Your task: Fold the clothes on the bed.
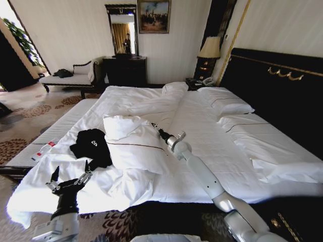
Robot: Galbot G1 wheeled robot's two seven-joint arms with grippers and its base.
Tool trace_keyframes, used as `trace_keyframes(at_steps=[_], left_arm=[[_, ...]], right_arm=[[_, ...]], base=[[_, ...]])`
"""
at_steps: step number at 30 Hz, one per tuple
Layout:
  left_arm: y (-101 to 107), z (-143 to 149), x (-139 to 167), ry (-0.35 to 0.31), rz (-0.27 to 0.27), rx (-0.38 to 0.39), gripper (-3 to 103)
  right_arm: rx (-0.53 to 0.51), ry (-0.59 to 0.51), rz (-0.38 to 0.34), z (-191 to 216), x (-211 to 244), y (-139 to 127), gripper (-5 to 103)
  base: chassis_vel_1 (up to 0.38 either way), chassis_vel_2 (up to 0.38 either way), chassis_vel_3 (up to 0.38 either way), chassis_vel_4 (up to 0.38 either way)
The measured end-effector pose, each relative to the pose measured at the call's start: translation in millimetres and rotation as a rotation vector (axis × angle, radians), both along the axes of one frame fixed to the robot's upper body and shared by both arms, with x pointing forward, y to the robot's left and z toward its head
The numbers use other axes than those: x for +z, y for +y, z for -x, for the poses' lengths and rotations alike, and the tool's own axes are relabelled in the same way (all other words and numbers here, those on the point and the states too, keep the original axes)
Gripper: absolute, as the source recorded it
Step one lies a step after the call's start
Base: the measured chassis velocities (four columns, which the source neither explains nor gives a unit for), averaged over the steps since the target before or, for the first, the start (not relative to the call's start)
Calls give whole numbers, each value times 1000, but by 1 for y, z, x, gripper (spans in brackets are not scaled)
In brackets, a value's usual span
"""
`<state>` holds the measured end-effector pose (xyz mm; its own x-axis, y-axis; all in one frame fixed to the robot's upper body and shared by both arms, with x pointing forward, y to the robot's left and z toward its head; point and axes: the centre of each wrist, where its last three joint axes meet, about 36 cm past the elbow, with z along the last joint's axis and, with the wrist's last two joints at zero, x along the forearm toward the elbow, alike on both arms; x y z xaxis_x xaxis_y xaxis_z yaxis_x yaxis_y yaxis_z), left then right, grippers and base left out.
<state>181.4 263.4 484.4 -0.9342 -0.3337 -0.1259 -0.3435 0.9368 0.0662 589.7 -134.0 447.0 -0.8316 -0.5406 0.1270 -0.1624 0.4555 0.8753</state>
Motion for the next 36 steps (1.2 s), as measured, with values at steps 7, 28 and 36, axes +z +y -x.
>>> trace_keyframes(at_steps=[7,28,36], left_arm=[[-1,0,-1,0,4,6,100],[-8,4,4,-6,-7,10,100],[-6,4,2,-1,-12,18,100]], right_arm=[[15,-39,50,-1,0,14,100],[-1,-98,76,12,9,14,41],[-52,-56,136,-15,1,16,58]], base=[[0,0,0,0],[0,0,0,0],[0,0,0,0]])
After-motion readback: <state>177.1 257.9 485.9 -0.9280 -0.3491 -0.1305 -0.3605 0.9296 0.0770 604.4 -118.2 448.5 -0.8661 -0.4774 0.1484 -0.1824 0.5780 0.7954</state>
